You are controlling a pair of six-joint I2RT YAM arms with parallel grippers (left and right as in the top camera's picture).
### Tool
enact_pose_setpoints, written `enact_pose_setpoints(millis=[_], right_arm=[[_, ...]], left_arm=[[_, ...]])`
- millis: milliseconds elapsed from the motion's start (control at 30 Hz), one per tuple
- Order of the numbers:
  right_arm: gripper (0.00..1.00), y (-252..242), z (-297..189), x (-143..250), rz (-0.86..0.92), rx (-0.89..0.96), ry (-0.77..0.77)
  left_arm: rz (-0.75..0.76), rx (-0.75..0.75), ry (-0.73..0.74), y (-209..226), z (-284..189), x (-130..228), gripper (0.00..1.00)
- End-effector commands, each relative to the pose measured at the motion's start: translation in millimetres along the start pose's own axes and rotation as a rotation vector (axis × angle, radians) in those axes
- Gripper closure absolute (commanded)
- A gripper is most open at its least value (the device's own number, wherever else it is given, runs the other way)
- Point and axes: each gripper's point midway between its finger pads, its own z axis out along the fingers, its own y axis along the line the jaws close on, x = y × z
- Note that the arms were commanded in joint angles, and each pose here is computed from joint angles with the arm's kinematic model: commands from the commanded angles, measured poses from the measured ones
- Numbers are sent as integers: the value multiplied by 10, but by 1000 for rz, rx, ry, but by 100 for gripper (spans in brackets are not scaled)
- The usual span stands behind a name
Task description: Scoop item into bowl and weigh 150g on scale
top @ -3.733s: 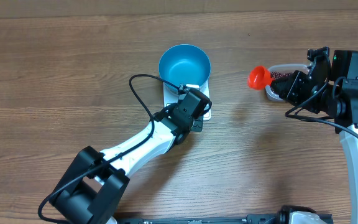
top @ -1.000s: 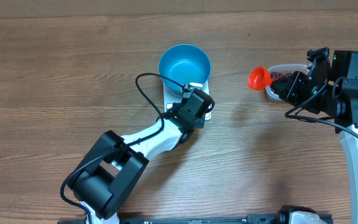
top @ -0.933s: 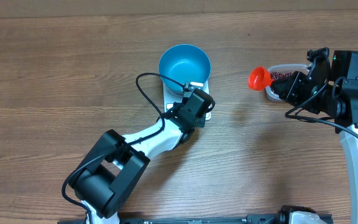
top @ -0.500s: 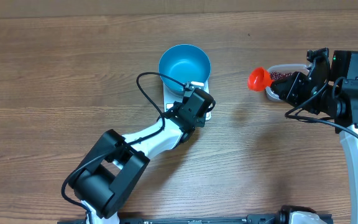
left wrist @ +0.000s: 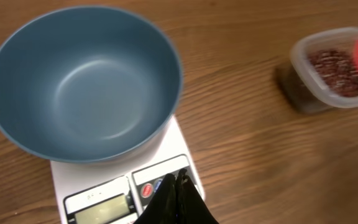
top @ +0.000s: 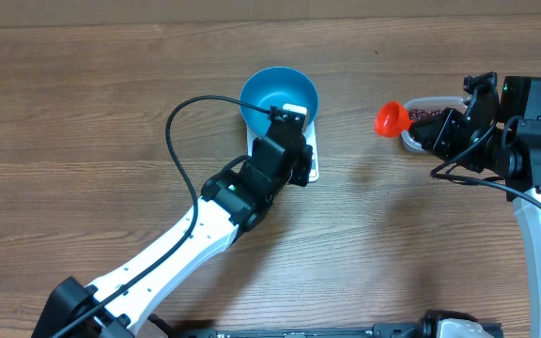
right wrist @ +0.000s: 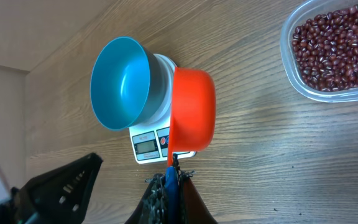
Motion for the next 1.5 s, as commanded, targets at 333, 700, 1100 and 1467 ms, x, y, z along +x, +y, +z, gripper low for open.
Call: enact_pose_setpoints(millis=[333, 700, 1100, 1467], right_arm=[[96, 81, -122, -87, -32, -12, -50], [96, 80, -122, -84, -32, -12, -49], [96, 80, -122, -83, -32, -12, -49], [96, 80, -121, -82, -31, -12, -48]], left_arm=[[59, -35, 237, 98, 519, 747, 96], [72, -114, 239, 251, 915, 969, 96], [55, -213, 212, 423, 1016, 1000, 96], [55, -213, 212, 425, 1052, 1024, 96]])
